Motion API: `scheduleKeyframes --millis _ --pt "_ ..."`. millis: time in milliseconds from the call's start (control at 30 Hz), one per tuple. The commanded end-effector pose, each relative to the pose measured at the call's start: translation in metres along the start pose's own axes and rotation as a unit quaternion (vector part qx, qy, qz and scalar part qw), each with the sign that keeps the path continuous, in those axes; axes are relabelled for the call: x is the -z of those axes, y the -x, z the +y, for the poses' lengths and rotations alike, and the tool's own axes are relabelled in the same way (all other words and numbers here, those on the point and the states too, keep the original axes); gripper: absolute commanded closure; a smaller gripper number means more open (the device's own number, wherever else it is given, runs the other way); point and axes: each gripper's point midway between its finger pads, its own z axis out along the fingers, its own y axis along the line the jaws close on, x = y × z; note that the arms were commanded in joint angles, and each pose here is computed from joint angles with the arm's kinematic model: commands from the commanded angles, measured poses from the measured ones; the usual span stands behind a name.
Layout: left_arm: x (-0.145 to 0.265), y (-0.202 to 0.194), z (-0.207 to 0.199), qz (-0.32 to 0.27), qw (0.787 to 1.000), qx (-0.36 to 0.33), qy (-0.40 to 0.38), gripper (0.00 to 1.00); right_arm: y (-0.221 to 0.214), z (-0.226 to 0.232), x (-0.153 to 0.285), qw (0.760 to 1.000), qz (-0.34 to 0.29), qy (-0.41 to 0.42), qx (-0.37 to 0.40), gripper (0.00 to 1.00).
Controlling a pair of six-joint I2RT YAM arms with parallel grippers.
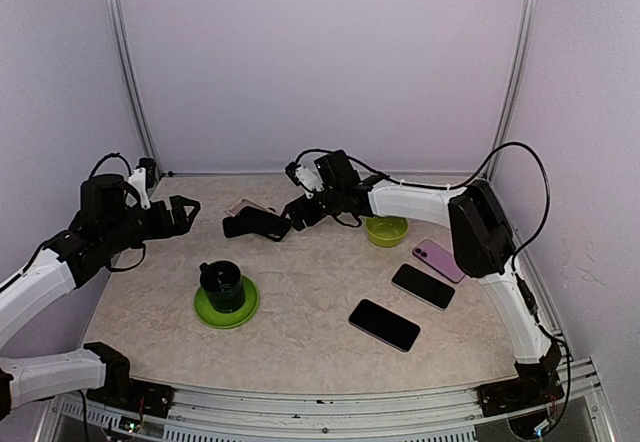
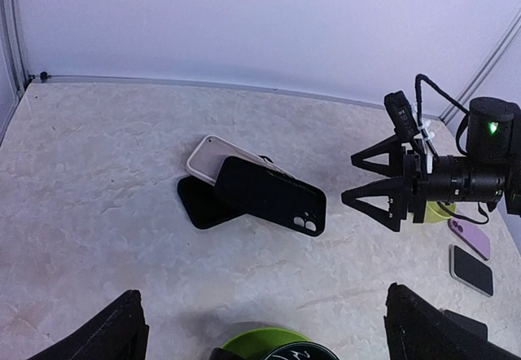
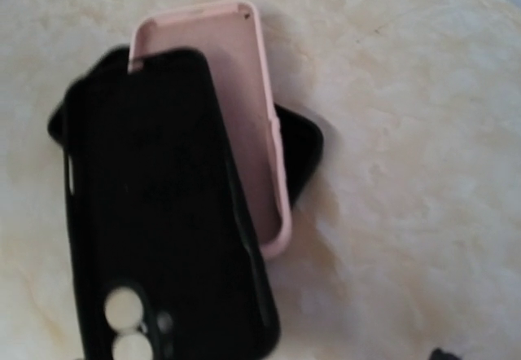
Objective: Put the phone into the phone case
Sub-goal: Pick up the phone case from the phone case.
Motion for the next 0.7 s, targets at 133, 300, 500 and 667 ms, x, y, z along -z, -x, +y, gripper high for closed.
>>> scheduleKeyframes --millis 133,300,500,667 --pt "0.002 0.006 0.003 -0.017 1.0 0.005 0.005 0.01 0.013 0.007 -0.021 0.979 -0.056 0.06 -0.185 0.13" --pt "0.004 0.007 0.005 -0.021 1.0 0.005 0.01 0.01 -0.002 0.006 -0.033 0.966 -0.045 0.068 -0.244 0.16" --pt "0.007 0.009 0.005 -0.027 1.0 0.004 0.014 0.01 -0.016 0.001 -0.043 0.952 -0.035 0.072 -0.295 0.16" --pt "0.009 0.011 0.005 -0.032 0.999 0.004 0.013 0.01 -0.019 0.005 -0.047 0.939 -0.039 0.108 -0.325 0.17"
